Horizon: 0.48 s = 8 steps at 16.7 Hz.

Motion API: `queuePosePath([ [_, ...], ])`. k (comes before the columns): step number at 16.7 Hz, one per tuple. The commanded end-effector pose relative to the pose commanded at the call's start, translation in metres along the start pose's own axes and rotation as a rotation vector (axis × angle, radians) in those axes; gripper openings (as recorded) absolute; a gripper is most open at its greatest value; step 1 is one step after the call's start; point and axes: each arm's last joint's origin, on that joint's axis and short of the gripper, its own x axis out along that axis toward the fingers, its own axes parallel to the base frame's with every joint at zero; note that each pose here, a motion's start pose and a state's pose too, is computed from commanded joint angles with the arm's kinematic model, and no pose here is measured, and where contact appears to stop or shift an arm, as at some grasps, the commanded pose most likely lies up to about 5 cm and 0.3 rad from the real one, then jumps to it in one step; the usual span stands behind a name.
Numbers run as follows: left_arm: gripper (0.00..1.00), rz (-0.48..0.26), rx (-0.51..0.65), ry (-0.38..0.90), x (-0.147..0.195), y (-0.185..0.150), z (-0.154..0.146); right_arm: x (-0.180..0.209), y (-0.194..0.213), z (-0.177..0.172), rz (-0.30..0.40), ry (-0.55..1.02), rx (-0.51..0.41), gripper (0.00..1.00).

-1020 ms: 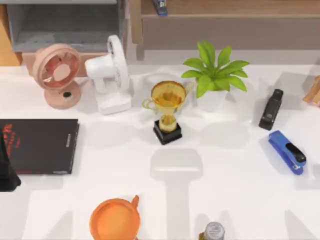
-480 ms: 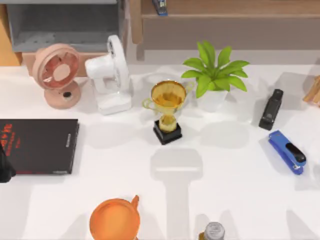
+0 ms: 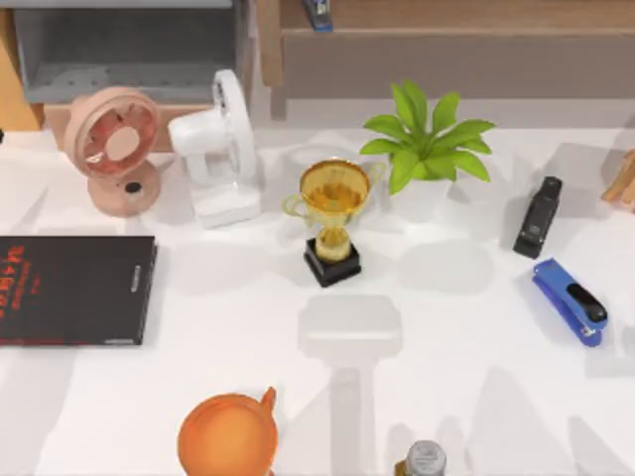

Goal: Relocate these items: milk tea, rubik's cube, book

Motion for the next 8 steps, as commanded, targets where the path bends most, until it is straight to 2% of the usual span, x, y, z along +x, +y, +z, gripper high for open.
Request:
queuePosePath([
  [3, 1.0, 0.0, 0.005, 0.091, 0.052, -0.007, -0.004, 0.0, 0.0, 0.0, 0.0, 0.0, 0.0, 1.0],
  [8, 1.0, 0.004, 0.025, 0.238, 0.138, -0.024, -0.041, 0.0, 0.0, 0.0, 0.0, 0.0, 0.0, 1.0],
])
